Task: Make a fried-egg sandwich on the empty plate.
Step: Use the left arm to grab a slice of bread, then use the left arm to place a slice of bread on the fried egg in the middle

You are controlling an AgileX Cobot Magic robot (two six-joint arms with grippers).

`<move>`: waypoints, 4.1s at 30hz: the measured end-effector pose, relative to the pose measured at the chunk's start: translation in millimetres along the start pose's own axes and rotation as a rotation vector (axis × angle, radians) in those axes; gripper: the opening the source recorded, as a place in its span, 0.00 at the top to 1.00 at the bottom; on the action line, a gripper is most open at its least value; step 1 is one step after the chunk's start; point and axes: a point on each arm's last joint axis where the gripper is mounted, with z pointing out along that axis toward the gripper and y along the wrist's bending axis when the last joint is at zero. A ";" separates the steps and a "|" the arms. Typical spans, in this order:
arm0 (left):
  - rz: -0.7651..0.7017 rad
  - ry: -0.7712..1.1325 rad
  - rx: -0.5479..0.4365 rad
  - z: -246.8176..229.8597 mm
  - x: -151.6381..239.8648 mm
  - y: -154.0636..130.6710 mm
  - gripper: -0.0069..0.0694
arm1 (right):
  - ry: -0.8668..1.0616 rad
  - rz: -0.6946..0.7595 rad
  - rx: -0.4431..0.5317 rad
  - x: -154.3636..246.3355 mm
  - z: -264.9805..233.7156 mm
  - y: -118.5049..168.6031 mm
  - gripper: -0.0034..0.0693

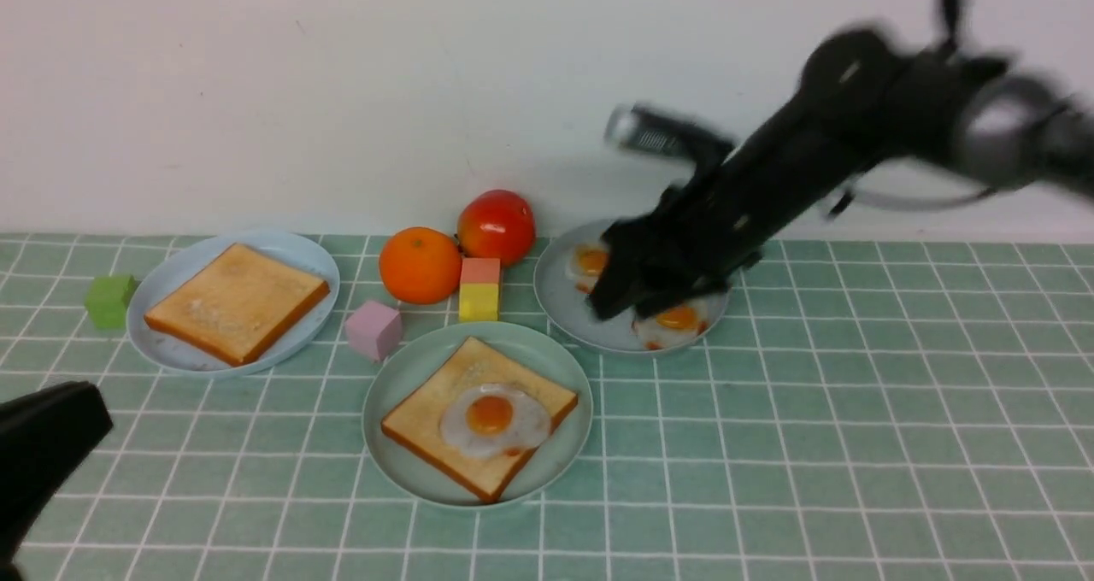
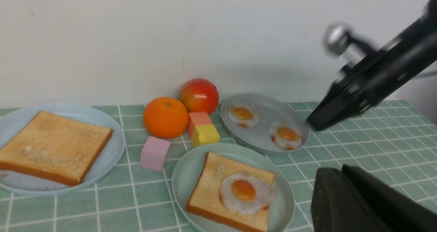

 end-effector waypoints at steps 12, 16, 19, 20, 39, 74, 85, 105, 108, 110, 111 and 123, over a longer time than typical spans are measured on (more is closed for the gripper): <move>0.041 0.495 -0.202 101.0 14.8 -10.1 0.93 | -0.052 -0.103 0.296 88.2 -149.2 90.1 0.96; 0.146 0.661 -0.324 146.5 -1.5 -4.8 0.93 | -0.064 -0.091 0.299 126.4 -161.0 94.7 0.95; 0.150 0.731 -0.368 178.1 -11.3 12.6 0.93 | -0.066 -0.083 0.304 144.6 -163.6 94.1 0.94; 0.146 0.741 -0.371 182.8 -12.5 16.3 0.93 | -0.067 -0.083 0.304 147.0 -163.8 94.0 0.94; 0.359 0.867 -0.341 321.5 7.3 176.9 0.69 | -0.251 -0.154 0.316 247.4 -215.3 110.9 0.92; 0.490 0.956 -0.331 334.9 40.2 192.0 0.74 | -0.351 -0.136 0.267 281.0 -238.8 124.1 0.89; 0.457 0.845 -0.354 304.4 -26.5 162.1 0.80 | -0.351 -0.136 0.265 281.0 -238.8 124.3 0.88; 0.512 0.977 0.000 326.3 43.5 -41.7 0.80 | -0.345 -0.178 0.272 281.0 -238.8 124.3 0.84; 0.514 0.993 -0.007 329.3 51.3 -42.3 0.80 | -0.346 -0.180 0.268 281.3 -238.8 124.7 0.84; 0.514 0.997 -0.008 330.0 53.2 -42.1 0.80 | -0.346 -0.180 0.264 281.3 -238.7 125.1 0.84; 0.514 0.997 -0.008 330.0 53.2 -42.1 0.80 | -0.346 -0.180 0.263 281.3 -238.7 125.2 0.84; 0.495 1.036 -0.023 324.4 50.9 -41.9 0.81 | -0.345 -0.183 0.261 281.3 -238.7 125.3 0.83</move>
